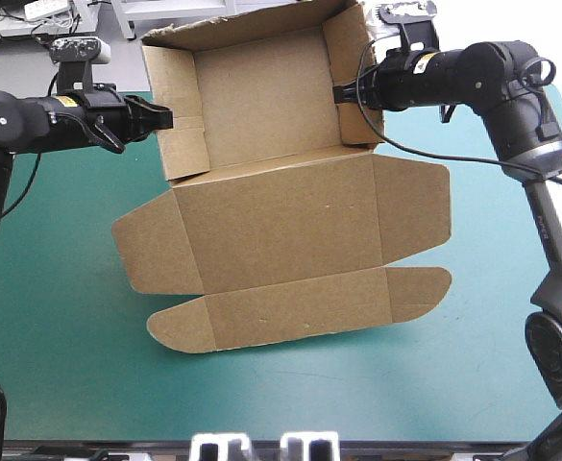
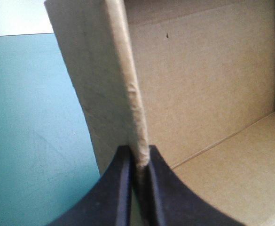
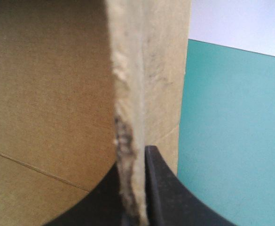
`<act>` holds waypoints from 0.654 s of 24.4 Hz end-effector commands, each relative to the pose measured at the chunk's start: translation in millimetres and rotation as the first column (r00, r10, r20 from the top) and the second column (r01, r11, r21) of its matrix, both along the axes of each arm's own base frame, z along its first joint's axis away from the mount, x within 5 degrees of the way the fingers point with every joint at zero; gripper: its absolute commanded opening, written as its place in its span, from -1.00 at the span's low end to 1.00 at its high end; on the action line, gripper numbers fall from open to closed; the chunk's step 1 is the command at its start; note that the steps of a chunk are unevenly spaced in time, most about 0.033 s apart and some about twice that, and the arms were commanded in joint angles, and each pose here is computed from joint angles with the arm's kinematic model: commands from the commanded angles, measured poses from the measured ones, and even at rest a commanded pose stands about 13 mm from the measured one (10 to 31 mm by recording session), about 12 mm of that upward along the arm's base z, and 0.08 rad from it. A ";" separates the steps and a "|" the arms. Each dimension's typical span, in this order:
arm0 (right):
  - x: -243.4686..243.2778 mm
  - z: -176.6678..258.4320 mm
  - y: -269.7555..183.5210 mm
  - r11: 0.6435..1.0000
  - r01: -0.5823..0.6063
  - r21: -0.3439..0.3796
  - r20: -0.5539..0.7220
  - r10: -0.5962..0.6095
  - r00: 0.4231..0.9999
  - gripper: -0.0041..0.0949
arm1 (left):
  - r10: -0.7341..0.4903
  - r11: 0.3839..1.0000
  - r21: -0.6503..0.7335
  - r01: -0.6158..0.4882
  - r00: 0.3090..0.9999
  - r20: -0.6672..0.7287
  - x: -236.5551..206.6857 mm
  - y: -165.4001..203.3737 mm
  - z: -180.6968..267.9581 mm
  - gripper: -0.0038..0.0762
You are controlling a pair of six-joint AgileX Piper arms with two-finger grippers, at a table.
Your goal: Fold the box
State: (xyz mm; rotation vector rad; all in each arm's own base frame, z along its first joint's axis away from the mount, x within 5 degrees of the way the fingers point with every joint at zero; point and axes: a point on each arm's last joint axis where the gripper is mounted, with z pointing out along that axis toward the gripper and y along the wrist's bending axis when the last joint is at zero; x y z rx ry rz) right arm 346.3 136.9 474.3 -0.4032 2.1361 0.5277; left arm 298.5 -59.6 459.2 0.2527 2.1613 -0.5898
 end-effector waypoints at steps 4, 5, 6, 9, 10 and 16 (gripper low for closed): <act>-30.9 16.9 -3.8 0.999 0.004 -0.031 -0.066 -0.006 0.998 -0.92 | -0.039 0.993 -0.112 0.046 0.997 0.065 -23.5 -18.6 27.9 -0.93; -32.2 13.8 -6.0 0.998 0.010 -0.065 -0.095 -0.016 0.995 -0.92 | -0.041 0.994 -0.099 0.046 0.997 0.059 -24.3 -22.0 26.9 -0.93; -33.0 11.2 -8.6 0.995 0.016 -0.101 -0.114 -0.028 0.993 -0.92 | -0.042 0.996 -0.080 0.046 0.998 0.050 -24.0 -25.9 24.6 -0.93; -32.0 5.6 -9.2 0.995 0.055 -0.083 -0.155 -0.067 0.986 -0.92 | 0.001 0.994 0.108 0.007 0.998 -0.071 -10.4 -39.9 -4.0 -0.93; -29.7 -1.5 -8.3 0.994 0.055 -0.090 -0.180 -0.070 0.981 -0.92 | 0.021 0.987 0.163 -0.002 0.993 -0.116 -5.9 -43.2 -14.1 -0.93; -15.9 -79.4 -5.7 0.979 0.043 -0.197 -0.405 -0.121 0.906 -0.92 | 0.121 0.975 0.211 -0.063 0.955 -0.271 32.3 -67.3 -64.2 -0.93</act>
